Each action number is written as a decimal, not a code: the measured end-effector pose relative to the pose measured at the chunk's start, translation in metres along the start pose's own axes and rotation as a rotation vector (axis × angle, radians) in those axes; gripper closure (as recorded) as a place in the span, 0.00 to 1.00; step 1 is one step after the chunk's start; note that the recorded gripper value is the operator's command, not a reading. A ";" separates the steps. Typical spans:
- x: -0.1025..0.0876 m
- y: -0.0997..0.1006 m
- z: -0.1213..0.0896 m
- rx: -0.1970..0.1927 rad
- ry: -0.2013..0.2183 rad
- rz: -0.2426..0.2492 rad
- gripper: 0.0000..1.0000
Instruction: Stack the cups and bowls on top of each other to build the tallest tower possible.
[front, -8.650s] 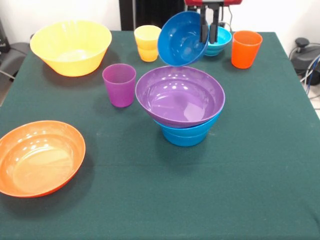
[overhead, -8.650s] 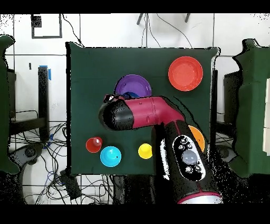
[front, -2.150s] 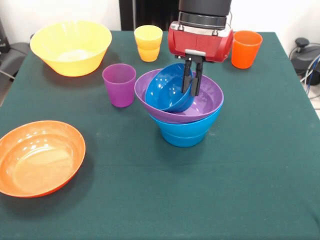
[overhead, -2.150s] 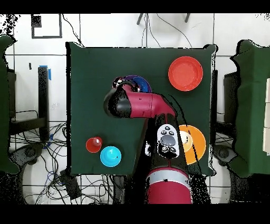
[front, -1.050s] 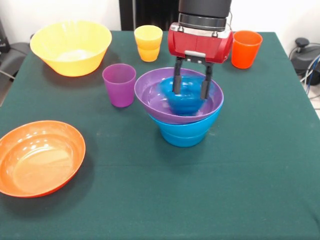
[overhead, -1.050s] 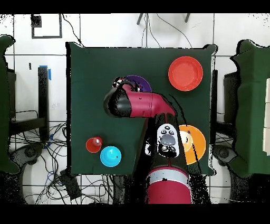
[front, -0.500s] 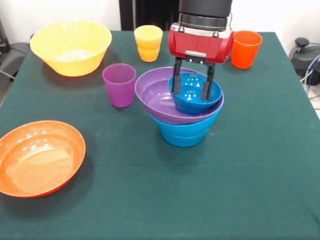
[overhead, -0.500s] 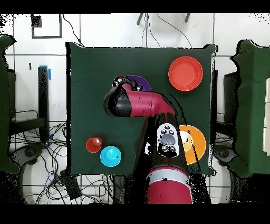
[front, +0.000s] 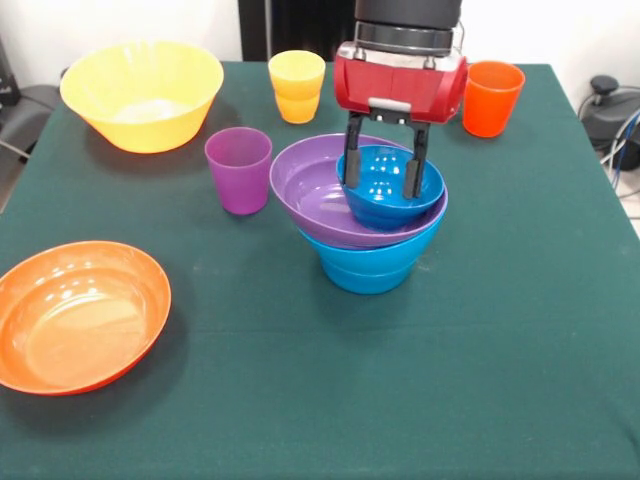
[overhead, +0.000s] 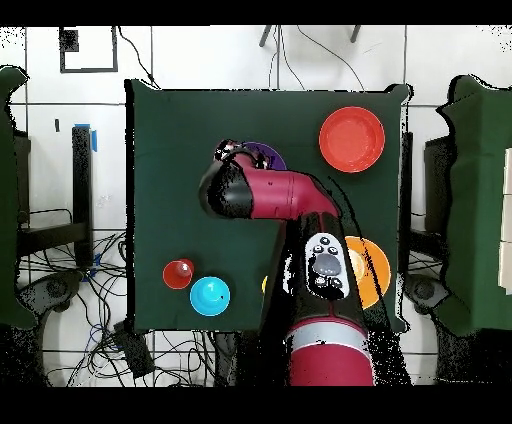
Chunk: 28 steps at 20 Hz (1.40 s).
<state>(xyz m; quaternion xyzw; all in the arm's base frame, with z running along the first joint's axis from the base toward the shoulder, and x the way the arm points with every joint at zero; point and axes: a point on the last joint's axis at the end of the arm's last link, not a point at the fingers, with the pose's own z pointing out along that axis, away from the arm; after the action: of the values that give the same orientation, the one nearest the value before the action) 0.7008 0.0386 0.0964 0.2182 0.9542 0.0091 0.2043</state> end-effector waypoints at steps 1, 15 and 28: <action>-0.005 -0.001 -0.003 -0.005 -0.003 0.007 0.00; -0.069 -0.036 -0.064 -0.009 0.028 0.103 0.00; -0.107 -0.084 -0.057 -0.038 0.073 0.179 0.00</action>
<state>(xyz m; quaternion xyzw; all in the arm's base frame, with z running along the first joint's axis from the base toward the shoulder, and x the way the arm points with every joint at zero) 0.7320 -0.0784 0.1808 0.2982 0.9374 0.0532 0.1717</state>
